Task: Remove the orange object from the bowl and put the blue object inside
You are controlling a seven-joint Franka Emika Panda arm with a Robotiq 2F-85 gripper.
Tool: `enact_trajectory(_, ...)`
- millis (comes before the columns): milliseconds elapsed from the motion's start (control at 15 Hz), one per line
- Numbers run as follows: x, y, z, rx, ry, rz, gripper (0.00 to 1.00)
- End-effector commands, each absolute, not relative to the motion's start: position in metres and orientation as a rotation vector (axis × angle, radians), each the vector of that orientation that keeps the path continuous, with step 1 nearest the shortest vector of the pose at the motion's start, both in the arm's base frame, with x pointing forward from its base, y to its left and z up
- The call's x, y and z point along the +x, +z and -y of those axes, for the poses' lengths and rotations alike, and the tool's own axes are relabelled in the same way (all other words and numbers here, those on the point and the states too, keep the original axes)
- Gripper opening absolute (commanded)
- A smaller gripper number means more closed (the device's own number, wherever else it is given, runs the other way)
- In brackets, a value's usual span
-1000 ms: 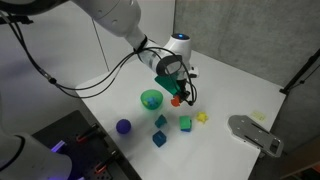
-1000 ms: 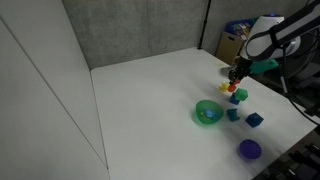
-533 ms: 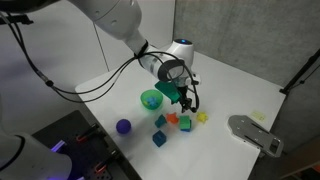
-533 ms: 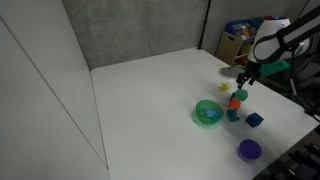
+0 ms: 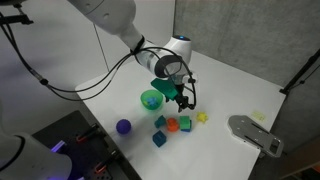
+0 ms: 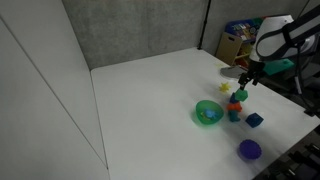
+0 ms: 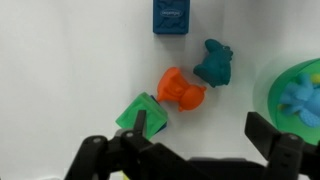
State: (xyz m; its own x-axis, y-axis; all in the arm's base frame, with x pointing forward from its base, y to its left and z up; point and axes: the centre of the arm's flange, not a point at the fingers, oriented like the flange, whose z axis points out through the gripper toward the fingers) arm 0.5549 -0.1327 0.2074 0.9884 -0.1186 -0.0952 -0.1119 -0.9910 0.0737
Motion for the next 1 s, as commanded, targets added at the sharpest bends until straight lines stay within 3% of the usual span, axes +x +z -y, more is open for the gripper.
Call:
enact_trajectory(0, 0.527, 0.227, 0.116, 3.113, -0.223, 0.088, 1.00)
enact_trajectory(533, 0.479, 0.203, 0.077, 3.187, -0.415, -0.107, 1.00)
enact_trajectory(933, 0.485, 0.185, 0.073, 3.146, -0.433, -0.086, 1.00)
